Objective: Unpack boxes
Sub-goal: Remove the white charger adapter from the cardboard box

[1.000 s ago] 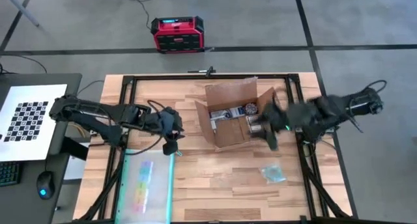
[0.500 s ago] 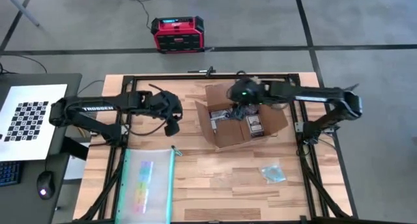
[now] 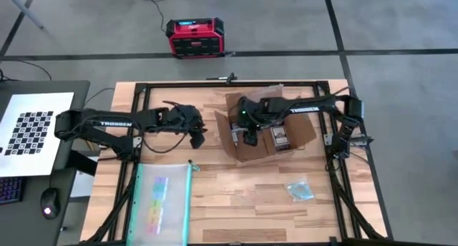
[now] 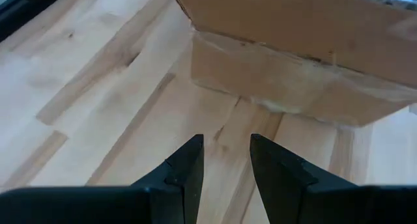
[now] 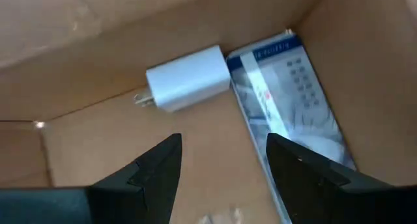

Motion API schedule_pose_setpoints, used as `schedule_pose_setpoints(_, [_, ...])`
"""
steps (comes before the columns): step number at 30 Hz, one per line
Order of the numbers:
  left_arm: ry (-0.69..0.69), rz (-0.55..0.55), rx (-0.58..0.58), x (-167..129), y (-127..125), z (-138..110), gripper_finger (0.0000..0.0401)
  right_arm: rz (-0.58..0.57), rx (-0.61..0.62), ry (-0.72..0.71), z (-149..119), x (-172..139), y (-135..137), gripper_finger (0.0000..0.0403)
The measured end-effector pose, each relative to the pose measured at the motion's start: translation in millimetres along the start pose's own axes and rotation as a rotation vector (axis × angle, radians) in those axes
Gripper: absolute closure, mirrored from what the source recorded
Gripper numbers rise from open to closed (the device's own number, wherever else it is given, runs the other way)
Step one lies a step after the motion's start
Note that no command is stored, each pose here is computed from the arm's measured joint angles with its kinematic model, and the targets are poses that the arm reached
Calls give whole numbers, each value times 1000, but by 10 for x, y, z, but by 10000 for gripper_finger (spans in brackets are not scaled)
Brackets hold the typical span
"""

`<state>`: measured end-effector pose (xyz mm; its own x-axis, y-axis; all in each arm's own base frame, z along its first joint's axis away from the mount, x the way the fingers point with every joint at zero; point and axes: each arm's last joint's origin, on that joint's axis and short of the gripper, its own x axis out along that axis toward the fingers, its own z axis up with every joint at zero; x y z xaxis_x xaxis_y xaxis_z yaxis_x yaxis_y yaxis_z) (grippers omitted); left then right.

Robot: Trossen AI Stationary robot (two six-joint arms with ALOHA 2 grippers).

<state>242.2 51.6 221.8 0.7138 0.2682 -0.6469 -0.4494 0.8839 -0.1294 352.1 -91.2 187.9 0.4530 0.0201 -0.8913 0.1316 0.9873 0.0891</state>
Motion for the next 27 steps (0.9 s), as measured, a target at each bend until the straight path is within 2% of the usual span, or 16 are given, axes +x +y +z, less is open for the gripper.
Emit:
schedule_pose_setpoints(3, [-8,-19,-31,95,18,-122,292,5,-76,-28,31,89,11,188])
schedule_pose_setpoints(9, [71,-68,-58,261,28,-323,292,-1,-200,-87,89,122,5,188])
schedule_pose_setpoints(15, [74,-93,-57,313,-3,-344,292,13,-342,-85,89,139,61,188])
schedule_pose_setpoints(19, [58,-99,-53,312,-8,-329,292,33,-371,-91,96,261,140,188])
schedule_pose_setpoints(27, [48,-102,-53,311,-11,-318,292,41,-409,-151,152,266,183,188])
